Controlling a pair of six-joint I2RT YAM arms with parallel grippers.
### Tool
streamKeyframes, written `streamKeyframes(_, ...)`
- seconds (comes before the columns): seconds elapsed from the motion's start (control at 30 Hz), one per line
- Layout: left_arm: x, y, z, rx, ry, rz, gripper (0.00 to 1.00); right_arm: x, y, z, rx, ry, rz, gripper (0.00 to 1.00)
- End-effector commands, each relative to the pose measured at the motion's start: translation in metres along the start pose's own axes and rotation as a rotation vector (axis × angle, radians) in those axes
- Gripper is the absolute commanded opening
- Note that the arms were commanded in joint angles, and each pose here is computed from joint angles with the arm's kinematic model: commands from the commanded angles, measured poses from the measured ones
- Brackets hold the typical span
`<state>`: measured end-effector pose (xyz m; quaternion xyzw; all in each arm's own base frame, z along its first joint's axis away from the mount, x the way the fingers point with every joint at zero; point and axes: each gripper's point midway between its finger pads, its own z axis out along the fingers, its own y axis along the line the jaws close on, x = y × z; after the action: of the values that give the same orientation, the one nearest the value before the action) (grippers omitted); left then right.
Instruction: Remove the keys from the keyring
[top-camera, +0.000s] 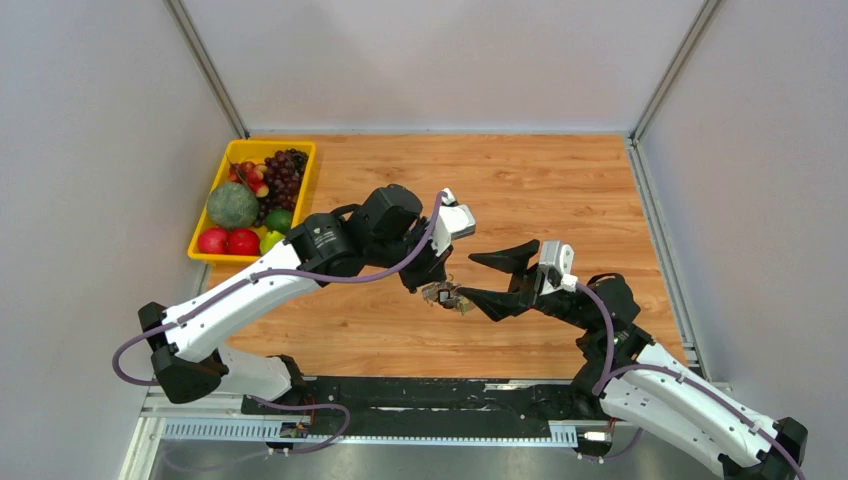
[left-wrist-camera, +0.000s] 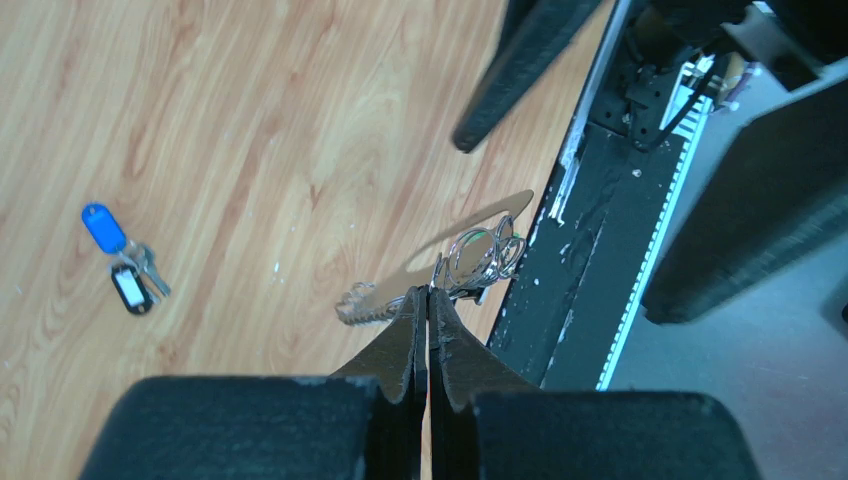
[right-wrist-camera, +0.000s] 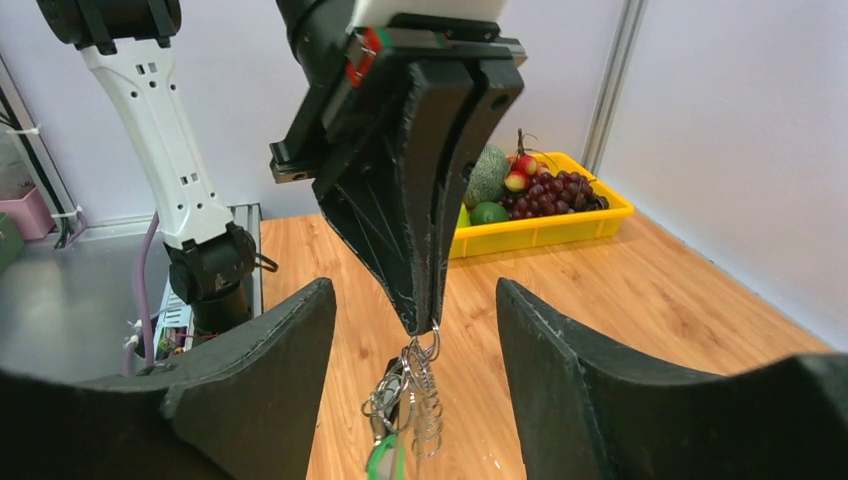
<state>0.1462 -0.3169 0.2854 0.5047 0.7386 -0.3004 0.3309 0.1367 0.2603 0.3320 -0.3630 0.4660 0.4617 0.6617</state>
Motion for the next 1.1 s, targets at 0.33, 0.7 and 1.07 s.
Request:
streamKeyframes(0.33, -0.004, 0.002, -0.007, -0.055, 0.083, -0.174, 0.0, 0.045, 0.0, -0.002, -0.01, 0.168, 0.047, 0.54)
streamKeyframes(0.7, -0.007, 0.004, -0.013, -0.054, 0.071, -0.199, 0.0, 0.061, 0.004, 0.001, -0.043, 0.219, 0.077, 0.34)
streamKeyframes(1.07, -0.011, 0.006, -0.017, -0.043, 0.042, -0.21, 0.0, 0.074, 0.006, 0.007, -0.08, 0.274, 0.104, 0.13)
